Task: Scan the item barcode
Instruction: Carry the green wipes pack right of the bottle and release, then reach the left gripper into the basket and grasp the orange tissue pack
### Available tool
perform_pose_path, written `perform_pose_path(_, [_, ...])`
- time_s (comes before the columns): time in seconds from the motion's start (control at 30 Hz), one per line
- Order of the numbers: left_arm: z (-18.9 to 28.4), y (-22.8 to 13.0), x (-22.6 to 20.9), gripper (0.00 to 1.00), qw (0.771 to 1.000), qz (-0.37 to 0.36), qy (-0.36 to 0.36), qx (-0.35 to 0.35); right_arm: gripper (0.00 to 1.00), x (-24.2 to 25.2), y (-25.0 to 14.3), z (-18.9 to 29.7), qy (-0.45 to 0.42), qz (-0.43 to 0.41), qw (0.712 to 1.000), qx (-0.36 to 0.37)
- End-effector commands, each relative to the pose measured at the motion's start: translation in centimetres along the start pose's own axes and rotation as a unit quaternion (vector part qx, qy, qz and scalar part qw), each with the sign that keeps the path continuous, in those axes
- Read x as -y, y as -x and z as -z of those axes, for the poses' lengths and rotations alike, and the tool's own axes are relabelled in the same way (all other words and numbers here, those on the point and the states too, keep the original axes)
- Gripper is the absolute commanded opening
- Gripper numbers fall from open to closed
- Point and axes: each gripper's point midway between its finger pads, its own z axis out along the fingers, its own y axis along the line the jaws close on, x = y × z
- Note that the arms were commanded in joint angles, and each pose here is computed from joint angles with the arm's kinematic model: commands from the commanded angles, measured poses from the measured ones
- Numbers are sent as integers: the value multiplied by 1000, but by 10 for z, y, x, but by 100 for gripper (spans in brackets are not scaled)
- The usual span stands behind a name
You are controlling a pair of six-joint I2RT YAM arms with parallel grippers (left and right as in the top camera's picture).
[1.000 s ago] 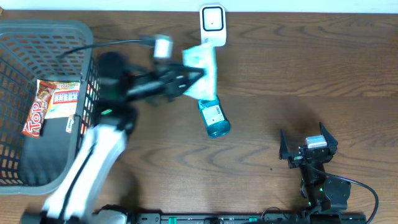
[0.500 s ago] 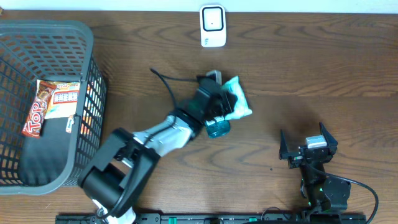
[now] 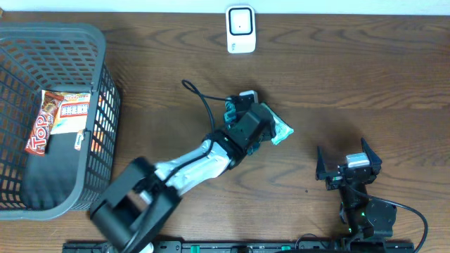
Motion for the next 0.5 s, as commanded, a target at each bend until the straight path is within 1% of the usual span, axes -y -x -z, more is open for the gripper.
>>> perform_pose_path(0.0, [76, 94, 50, 70, 993, -55, -41, 95, 99, 0, -1, 0, 0, -8, 1000, -1])
perform_pose_path(0.1, [133, 144, 49, 73, 989, -68, -31, 130, 99, 0, -1, 0, 0, -8, 1000, -1])
perform_pose_path(0.13, [166, 171, 40, 76, 986, -65, -20, 153, 99, 0, -1, 0, 0, -8, 1000, -1])
perform_pose_path(0.17, [180, 181, 34, 76, 985, -62, -14, 163, 99, 0, -1, 0, 0, -8, 1000, -1])
perform_pose_path(0.27, [236, 221, -8, 79, 976, -21, 37, 212, 99, 0, -1, 0, 0, -8, 1000, -1])
perform_pose_path(0.3, [250, 228, -22, 80, 973, -10, 52, 224, 99, 0, -1, 0, 0, -8, 1000, -1])
perform_pose_path(0.33, [276, 239, -49, 82, 966, 14, 79, 246, 99, 0, -1, 0, 0, -8, 1000, -1])
perform_pose_path(0.47, [325, 248, -105, 84, 948, 64, 138, 281, 99, 0, -1, 0, 0, -8, 1000, -1])
